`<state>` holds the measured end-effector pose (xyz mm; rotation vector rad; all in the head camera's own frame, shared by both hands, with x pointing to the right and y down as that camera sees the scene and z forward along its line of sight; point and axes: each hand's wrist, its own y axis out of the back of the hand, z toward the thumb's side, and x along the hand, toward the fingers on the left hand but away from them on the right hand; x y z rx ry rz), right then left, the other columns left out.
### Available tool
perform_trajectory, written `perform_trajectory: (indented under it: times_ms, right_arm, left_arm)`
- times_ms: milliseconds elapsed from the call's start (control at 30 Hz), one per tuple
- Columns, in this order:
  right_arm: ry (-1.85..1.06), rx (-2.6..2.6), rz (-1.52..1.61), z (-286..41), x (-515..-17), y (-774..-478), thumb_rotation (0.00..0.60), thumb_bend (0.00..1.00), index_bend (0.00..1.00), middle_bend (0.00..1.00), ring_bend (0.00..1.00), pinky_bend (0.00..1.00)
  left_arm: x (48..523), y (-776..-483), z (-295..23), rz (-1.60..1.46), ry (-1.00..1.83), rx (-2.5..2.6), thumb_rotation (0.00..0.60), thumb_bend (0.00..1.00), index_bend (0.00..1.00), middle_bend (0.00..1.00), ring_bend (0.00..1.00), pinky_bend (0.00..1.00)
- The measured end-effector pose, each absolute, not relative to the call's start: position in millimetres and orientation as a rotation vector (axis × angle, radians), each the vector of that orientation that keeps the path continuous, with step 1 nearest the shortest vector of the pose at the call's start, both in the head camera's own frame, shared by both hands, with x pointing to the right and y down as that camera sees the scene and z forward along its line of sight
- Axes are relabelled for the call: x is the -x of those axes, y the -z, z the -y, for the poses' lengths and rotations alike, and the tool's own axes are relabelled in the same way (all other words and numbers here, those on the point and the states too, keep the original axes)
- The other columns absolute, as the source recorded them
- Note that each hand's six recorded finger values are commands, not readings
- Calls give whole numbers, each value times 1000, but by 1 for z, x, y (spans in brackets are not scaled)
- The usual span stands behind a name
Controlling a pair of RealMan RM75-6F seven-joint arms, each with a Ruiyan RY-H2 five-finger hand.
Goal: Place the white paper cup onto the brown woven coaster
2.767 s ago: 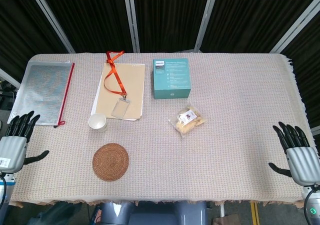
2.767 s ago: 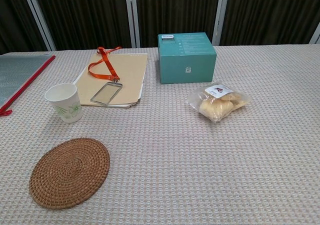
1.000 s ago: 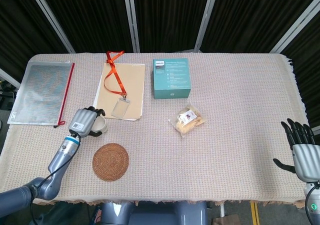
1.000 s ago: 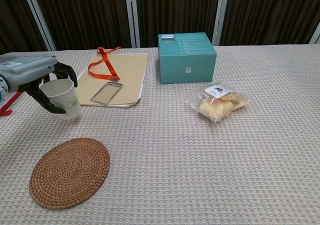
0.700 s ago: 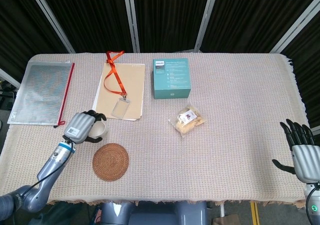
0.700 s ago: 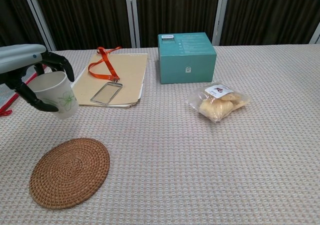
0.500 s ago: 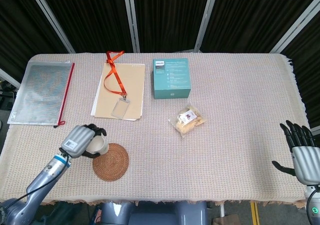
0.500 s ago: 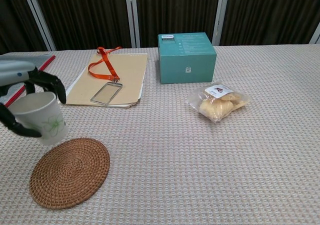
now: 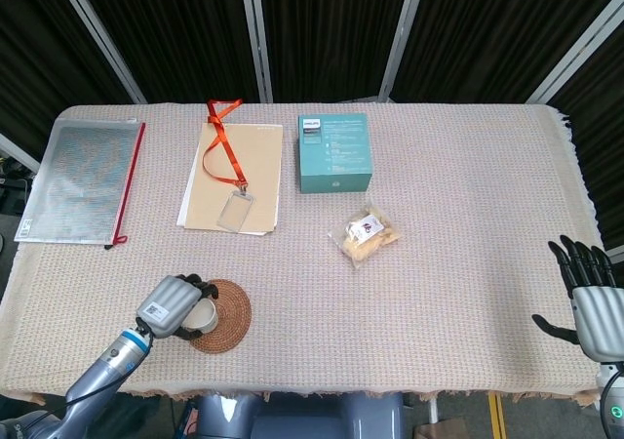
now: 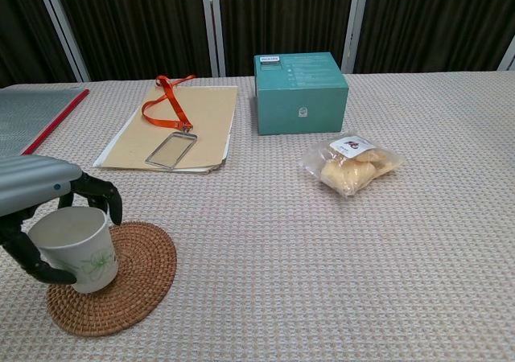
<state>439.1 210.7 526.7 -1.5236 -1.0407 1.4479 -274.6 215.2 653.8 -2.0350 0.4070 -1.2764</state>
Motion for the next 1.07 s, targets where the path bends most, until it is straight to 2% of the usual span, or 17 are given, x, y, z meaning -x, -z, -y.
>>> perform_trajectory:
  times_ms: [67,100,167,233,300,467,767,933,1067]
  right_arm:
    - [-1449,1523,1043,-210,-440,-527,600,0,0,0,0,0]
    - [-1449,1521,1045,-210,-441,-526,600,0,0,0,0,0]
    - [-1450,1520,1047,-209,-441,-526,600,0,0,0,0,0]
    - [-1451,1520,1047,-209,-442,-526,600,0,0,0,0,0]
    - [-1452,1520,1047,-209,-442,-526,600,0,0,0,0,0]
    - [-1448,1523,1047,-209,-441,-526,600,0,0,0,0,0]
    - [-1424,1537,1039,-211,-437,-522,600,0,0,0,0,0]
    - [-1423,1544,1036,-214,-437,-521,600,0,0,0,0,0]
    - [-1411,1546,1043,-214,-437,-518,600,0,0,0,0,0]
  left_arm:
    - [272,-660,-217,-400,1282,2035,600,20,238,268,186,358]
    - [270,-662,-218,-398,1280,2032,600,5,174,171,115,285]
    - [268,-664,-218,-400,1275,2033,600,0,65,41,22,137]
    - [267,-663,-218,-406,1267,2041,600,0,10,0,0,42]
    - [266,-662,-219,-413,1259,2053,600,0,0,0,0,4]
    - [271,-646,-213,-463,1219,2045,600,0,0,0,0,0]
    - [332,-587,-193,-715,1230,1797,600,0,0,0,0,0]
    - [386,-548,-209,-892,1300,1625,600,0,0,0,0,0]
    - [407,-537,-221,-962,1322,1627,600,0,0,0,0,0]
